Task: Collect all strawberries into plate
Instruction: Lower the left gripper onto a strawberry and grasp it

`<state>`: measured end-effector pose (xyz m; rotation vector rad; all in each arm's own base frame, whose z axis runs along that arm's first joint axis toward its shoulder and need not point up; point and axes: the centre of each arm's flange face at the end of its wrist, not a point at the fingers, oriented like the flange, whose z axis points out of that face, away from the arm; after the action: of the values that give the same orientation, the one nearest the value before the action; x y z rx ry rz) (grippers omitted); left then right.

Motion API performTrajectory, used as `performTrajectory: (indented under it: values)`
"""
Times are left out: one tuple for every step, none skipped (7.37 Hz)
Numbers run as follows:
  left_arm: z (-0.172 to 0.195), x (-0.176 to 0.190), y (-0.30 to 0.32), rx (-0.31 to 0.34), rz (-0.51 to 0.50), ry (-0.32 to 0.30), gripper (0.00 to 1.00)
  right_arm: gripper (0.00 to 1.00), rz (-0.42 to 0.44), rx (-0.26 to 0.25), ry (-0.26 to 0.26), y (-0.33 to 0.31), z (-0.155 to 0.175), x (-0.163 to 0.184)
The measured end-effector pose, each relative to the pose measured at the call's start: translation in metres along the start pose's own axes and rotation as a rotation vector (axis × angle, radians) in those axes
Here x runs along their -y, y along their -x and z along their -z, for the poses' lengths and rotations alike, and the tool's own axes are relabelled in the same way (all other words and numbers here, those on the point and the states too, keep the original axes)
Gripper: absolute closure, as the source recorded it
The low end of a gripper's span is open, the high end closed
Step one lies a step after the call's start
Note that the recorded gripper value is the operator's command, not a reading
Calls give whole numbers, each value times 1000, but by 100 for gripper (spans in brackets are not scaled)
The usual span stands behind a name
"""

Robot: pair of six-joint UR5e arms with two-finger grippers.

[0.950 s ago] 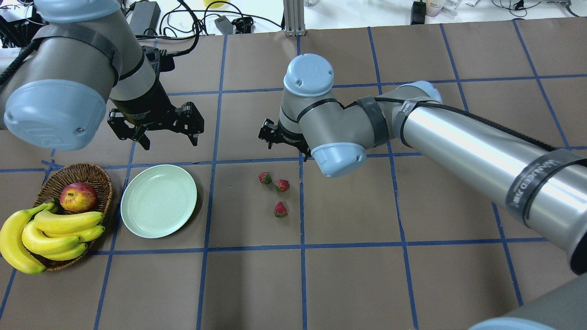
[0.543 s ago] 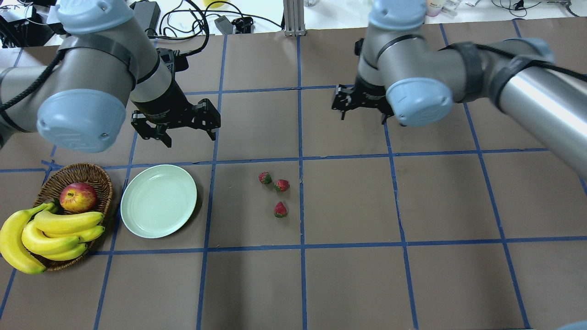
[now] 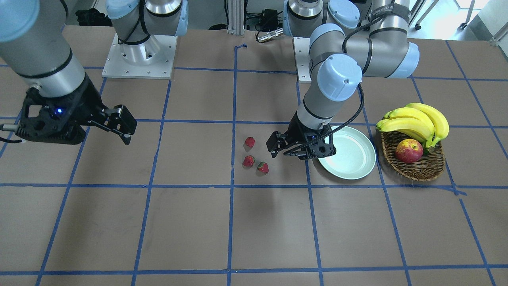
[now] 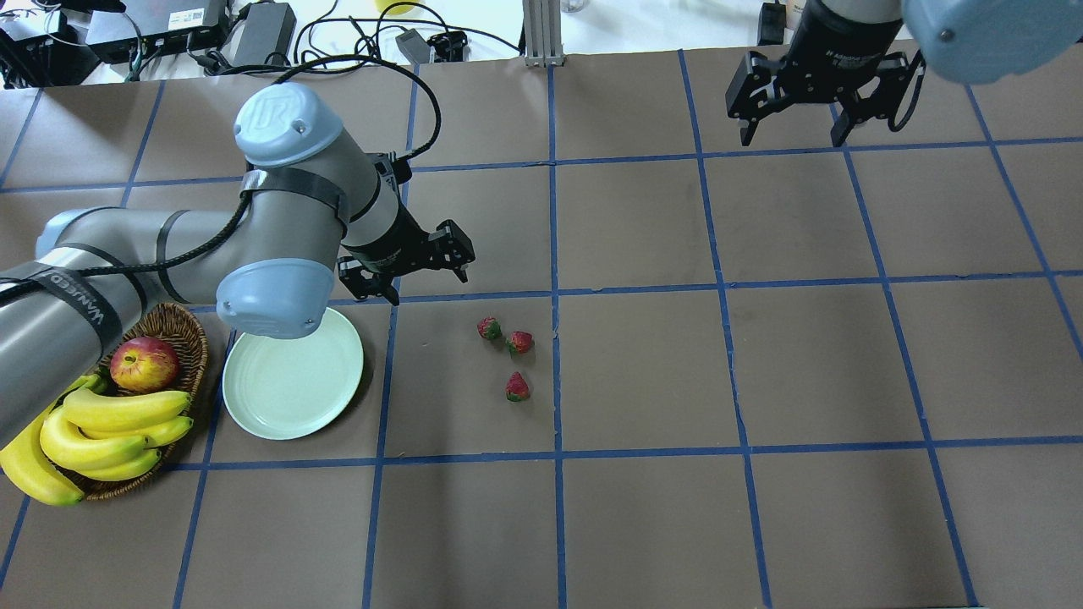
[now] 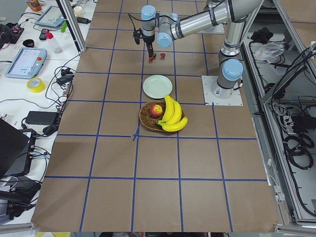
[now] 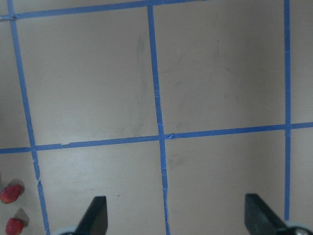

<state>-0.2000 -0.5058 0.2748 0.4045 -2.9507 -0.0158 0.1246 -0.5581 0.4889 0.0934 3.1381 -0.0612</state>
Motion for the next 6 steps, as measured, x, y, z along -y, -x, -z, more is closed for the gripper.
performTrajectory:
  values:
    - [-21, 3, -6, -15, 38, 10, 0, 0, 19, 1, -22, 9, 27, -17]
    - [-40, 4, -14, -32, 72, 28, 0, 0, 40, 0, -40, 16, 42, -30]
    - [-57, 2, -20, -37, 104, 52, 0, 0, 62, 1, -48, 19, 46, -35]
    - [-70, 0, -23, -34, 118, 72, 0, 0, 79, 5, -44, 21, 42, -37]
    - [-80, -1, -24, -28, 125, 91, 3, 0, 85, 11, -42, 22, 36, -36]
    - [-90, -1, -24, -27, 130, 110, 17, 0, 87, 11, -42, 21, 32, -36]
